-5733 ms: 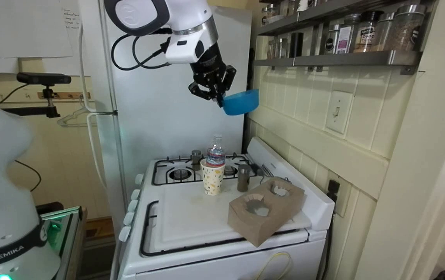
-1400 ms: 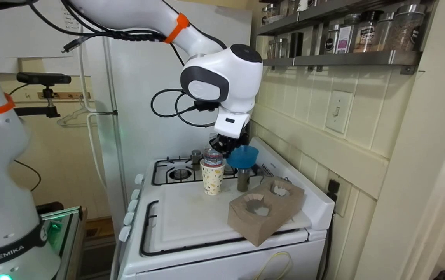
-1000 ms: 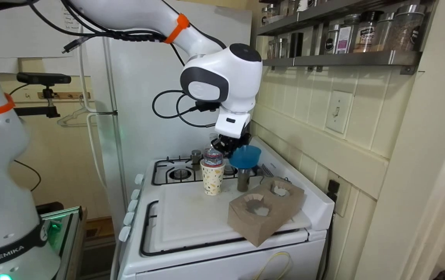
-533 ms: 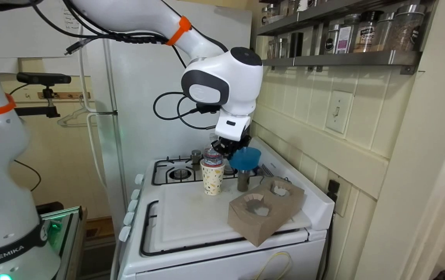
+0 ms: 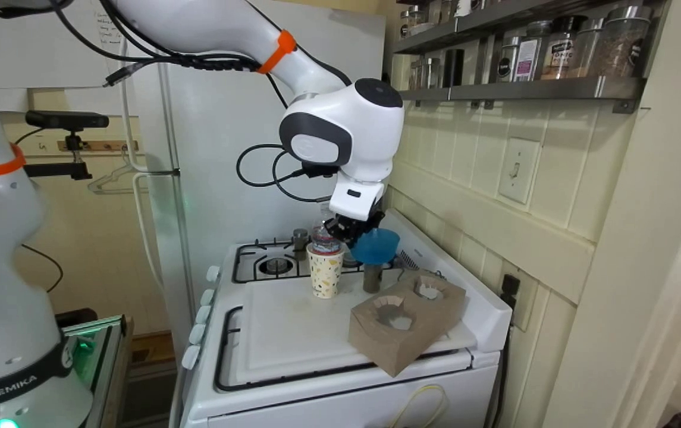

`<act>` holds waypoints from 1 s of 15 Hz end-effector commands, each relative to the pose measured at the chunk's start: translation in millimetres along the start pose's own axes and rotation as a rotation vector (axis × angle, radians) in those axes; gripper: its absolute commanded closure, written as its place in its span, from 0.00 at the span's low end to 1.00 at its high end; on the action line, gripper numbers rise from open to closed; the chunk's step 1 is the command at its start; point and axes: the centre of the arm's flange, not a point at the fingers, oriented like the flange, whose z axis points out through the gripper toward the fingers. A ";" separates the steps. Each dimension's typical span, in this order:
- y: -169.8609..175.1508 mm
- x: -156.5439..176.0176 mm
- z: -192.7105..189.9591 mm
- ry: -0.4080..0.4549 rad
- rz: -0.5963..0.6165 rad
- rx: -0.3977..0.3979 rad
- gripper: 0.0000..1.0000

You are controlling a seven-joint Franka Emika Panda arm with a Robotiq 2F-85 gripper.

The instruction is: Put the blue bowl on the grey bottle

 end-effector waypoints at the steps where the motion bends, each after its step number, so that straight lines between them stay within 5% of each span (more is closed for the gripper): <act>1: -3.9 2.3 2.0 0.004 0.025 0.030 0.99; 10: -9.7 2.6 2.0 0.007 0.025 0.036 0.99; 11: -9.7 2.9 2.0 0.009 0.027 0.035 0.71; 15: -9.8 3.0 1.7 0.005 0.032 0.037 0.49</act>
